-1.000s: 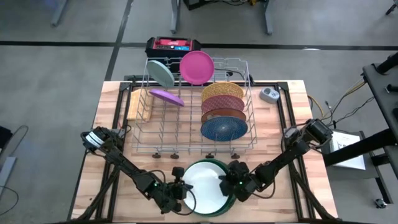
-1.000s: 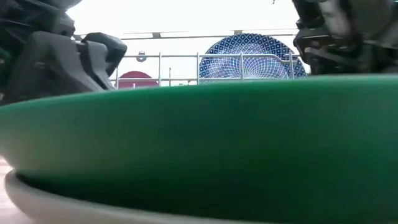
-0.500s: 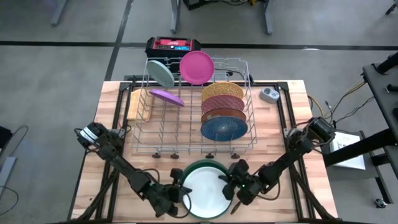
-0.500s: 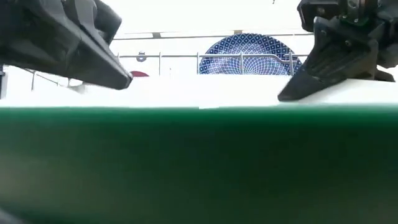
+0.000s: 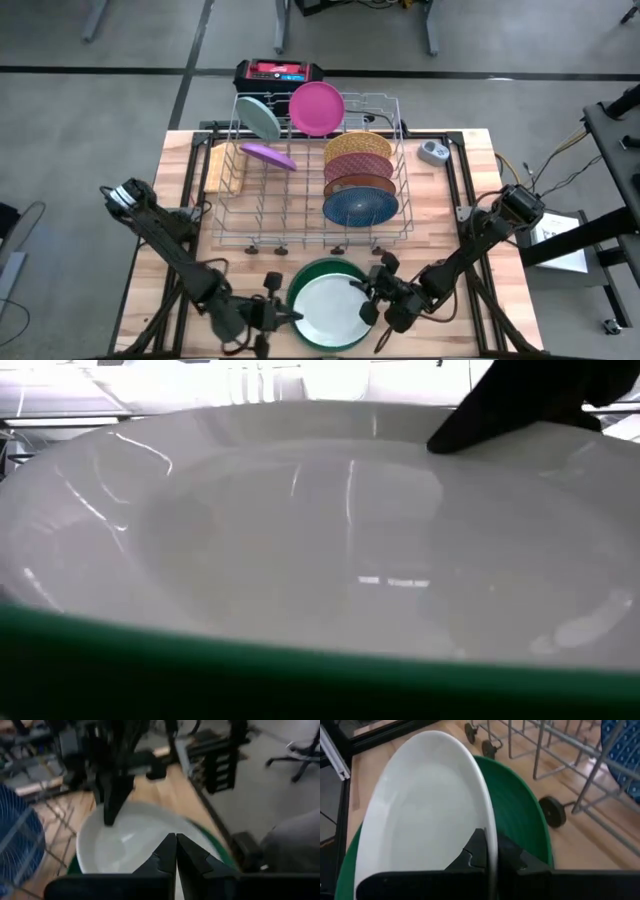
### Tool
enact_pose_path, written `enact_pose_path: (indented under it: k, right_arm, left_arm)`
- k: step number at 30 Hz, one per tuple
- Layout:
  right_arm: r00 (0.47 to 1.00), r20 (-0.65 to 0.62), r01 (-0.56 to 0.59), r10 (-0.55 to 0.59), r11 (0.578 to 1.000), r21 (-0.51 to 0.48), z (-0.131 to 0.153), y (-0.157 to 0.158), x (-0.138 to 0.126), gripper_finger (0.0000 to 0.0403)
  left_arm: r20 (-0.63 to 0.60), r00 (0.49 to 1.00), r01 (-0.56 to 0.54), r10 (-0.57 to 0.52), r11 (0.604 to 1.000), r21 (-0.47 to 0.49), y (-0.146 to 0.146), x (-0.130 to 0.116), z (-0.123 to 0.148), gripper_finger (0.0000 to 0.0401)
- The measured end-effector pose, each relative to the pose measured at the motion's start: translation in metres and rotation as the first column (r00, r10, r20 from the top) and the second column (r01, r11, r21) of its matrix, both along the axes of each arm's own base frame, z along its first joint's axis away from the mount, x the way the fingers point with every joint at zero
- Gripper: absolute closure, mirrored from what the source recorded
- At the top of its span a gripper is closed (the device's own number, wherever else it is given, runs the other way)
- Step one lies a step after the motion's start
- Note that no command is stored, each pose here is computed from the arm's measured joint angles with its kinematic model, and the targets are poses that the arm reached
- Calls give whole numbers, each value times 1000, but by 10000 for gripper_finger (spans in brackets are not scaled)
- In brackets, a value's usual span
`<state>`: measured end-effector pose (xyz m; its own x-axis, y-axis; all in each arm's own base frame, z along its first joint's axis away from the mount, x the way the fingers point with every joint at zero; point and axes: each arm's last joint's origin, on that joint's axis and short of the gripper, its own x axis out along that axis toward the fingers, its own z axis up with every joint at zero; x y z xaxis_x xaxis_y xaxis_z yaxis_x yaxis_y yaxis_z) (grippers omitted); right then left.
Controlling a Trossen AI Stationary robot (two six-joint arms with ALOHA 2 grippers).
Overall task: Sort dishes
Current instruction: Put the white plate into the dishwasher rack
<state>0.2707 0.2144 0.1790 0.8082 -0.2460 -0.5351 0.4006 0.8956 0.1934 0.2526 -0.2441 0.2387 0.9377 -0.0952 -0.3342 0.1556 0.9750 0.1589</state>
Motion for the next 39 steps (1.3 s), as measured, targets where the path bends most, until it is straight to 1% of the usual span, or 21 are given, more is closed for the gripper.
enact_pose_path:
  k: [4,7,9,12,15,19,21,24,28,31,33,36,37,39]
  right_arm:
    - [1000,14,-23,24,999,-48,10,2,3,401]
    - [999,24,-44,46,996,-79,17,4,6,401]
    - [998,26,-52,55,993,-103,20,5,8,401]
    - [997,38,-56,61,990,-127,28,7,10,401]
    - [997,47,-47,55,988,-148,36,8,13,401]
    - [998,38,-47,56,979,-199,47,9,14,401]
    - [998,33,-50,59,973,-223,55,9,15,402]
    - [998,36,-50,60,972,-230,71,8,14,402]
    - [998,24,-56,64,967,-248,92,5,11,402]
    - [997,48,-48,64,957,-287,112,4,11,402]
    - [995,81,-26,56,943,-330,130,3,10,402]
    - [991,135,37,21,911,-410,157,-2,13,402]
    - [989,149,65,2,894,-443,165,-3,14,402]
    - [986,163,125,-45,841,-526,180,-8,17,403]
  left_arm:
    - [52,998,34,-34,999,1,0,-15,23,401]
    - [97,995,19,-22,1000,23,3,-25,37,401]
    - [115,993,-1,-6,998,60,5,-30,43,401]
    - [116,993,-32,19,993,116,10,-38,49,401]
    - [116,992,-57,41,989,134,17,-43,56,401]
    - [114,993,-56,40,988,144,26,-50,65,401]
    - [122,992,-55,36,986,155,30,-54,70,401]
    - [136,990,-50,26,983,176,38,-60,80,401]
    - [177,981,-107,74,977,185,51,-70,95,401]
    - [192,977,-123,90,977,171,61,-77,105,401]
    - [197,976,-125,92,979,163,67,-82,110,401]
    - [217,972,-126,93,981,147,76,-89,119,401]
    - [227,970,-126,92,982,143,80,-92,123,401]
    - [251,964,-127,88,982,141,88,-98,131,401]
